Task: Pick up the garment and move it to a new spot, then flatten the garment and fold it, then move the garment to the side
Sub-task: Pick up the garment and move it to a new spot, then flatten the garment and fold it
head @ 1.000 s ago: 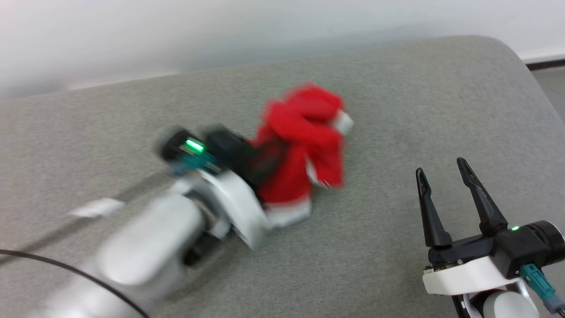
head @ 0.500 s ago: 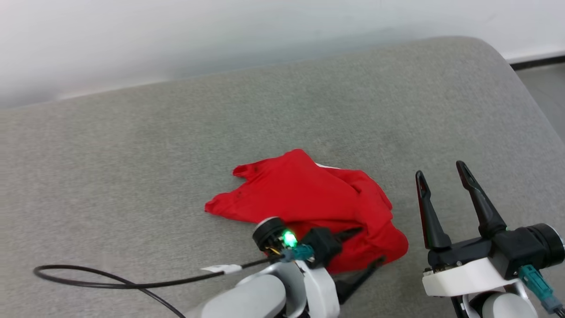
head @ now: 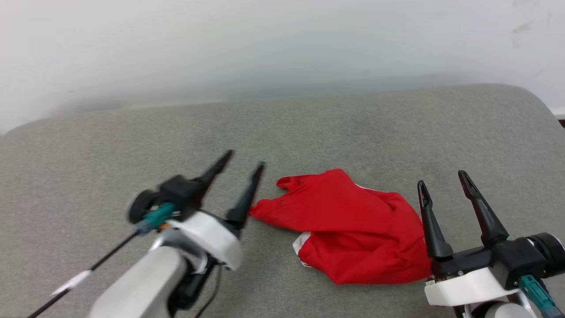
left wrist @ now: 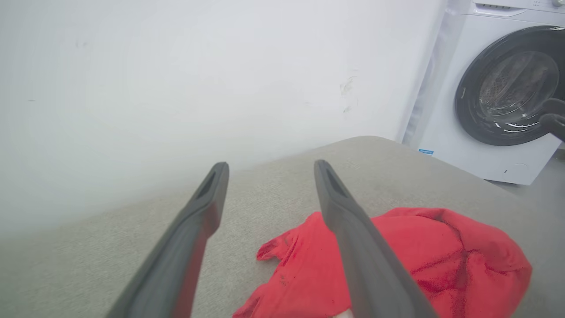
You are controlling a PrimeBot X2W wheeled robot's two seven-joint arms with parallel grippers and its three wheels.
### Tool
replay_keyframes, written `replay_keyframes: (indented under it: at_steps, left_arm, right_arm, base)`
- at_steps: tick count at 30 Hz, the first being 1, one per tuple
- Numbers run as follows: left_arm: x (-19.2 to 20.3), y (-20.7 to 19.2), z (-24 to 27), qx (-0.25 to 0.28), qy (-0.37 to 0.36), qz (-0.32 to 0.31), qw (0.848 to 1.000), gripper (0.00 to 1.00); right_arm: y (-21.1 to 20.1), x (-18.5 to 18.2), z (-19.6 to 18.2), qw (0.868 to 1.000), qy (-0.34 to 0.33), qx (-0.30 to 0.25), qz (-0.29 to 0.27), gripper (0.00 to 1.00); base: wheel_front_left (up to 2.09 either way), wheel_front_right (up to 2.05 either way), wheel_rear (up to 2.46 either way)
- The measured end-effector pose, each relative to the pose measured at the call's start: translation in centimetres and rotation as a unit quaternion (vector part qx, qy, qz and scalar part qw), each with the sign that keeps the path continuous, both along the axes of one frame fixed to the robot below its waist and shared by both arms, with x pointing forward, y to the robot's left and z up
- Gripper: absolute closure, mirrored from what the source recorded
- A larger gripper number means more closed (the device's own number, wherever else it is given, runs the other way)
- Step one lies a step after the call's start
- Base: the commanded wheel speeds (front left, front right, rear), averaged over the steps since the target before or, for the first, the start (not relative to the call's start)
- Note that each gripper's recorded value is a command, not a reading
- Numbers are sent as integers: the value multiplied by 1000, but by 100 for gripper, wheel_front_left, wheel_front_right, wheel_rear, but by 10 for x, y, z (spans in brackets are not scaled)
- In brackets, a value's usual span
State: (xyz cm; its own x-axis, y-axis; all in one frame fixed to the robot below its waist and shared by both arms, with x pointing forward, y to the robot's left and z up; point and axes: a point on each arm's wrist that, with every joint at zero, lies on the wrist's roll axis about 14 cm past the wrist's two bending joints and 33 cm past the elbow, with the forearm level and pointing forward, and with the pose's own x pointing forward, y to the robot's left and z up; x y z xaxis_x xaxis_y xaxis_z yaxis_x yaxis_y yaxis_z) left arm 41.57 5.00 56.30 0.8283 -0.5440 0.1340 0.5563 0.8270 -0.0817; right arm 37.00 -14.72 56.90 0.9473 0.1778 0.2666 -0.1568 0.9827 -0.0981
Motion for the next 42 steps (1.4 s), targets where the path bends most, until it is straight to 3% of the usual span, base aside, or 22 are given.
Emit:
replay_keyframes:
  at_steps: [4, 8, 16, 25, 31, 37, 42]
  left_arm:
    - [-3, 65, 21, -16, -33, 110, 993, 0]
    - [-22, 104, 22, -29, -42, 180, 982, 0]
    - [-58, 109, -14, -53, 1, 213, 976, 0]
    - [-62, 99, -27, -54, 11, 199, 978, 0]
    - [-49, 80, -34, -55, 28, 158, 985, 0]
    - [-9, 42, -34, 4, 92, 74, 993, 0]
    - [8, 13, -69, 95, 205, -1, 974, 0]
  right_arm:
    - [11, -2, 10, 1000, -15, 4, 17, 0]
    - [16, -5, 15, 999, -22, 9, 25, 0]
    - [17, -8, 17, 999, -24, 20, 29, 0]
    - [15, -10, 14, 999, -21, 23, 25, 0]
    - [11, -6, 10, 1000, -14, 21, 19, 0]
    - [6, 6, -6, 1000, 8, 11, 9, 0]
    - [2, 18, -14, 1000, 19, 7, 4, 0]
  base:
    - [0, 0, 0]
    - [0, 0, 0]
    - [0, 0, 0]
    - [0, 0, 0]
    - [0, 0, 0]
    - [0, 0, 0]
    - [0, 0, 0]
